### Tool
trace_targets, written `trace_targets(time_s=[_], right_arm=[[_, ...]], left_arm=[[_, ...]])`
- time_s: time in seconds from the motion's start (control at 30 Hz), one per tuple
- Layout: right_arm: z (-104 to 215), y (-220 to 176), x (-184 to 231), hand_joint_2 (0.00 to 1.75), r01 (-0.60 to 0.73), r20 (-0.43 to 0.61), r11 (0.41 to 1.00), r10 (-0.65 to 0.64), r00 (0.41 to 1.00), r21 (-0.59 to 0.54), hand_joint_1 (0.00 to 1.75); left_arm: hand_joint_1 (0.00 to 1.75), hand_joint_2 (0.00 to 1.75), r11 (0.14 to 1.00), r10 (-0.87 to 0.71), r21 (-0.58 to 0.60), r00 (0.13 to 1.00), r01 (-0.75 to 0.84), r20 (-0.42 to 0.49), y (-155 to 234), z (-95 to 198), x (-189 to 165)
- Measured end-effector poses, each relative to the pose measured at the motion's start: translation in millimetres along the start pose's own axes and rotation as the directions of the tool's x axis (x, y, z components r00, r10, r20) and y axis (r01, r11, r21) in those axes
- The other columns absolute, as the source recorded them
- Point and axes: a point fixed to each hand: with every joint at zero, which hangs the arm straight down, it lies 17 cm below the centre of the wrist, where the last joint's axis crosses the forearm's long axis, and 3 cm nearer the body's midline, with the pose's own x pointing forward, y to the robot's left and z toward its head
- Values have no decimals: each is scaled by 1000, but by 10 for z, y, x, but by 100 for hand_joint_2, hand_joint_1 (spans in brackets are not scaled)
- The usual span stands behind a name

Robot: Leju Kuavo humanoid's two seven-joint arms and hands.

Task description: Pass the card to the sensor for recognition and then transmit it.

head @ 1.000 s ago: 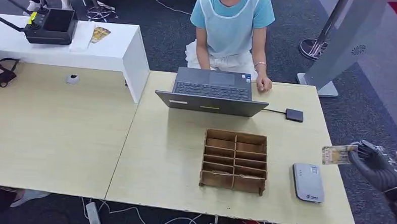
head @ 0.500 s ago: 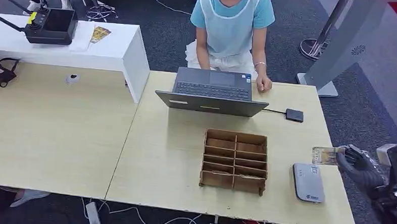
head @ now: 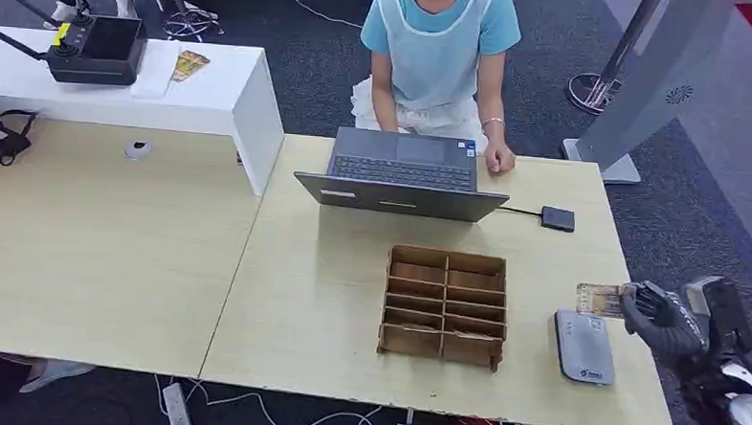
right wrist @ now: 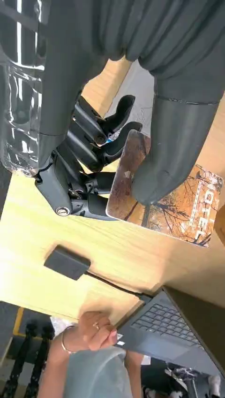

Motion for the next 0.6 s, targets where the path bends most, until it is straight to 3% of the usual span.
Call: trace_targets(time_s=[0.6], right_arm=[[-21, 58, -150, 175, -28, -29, 999, 27, 999, -24, 175]], left_arm=[[0, 0, 1000, 0, -1, 1000, 0, 0, -2, 0, 0]])
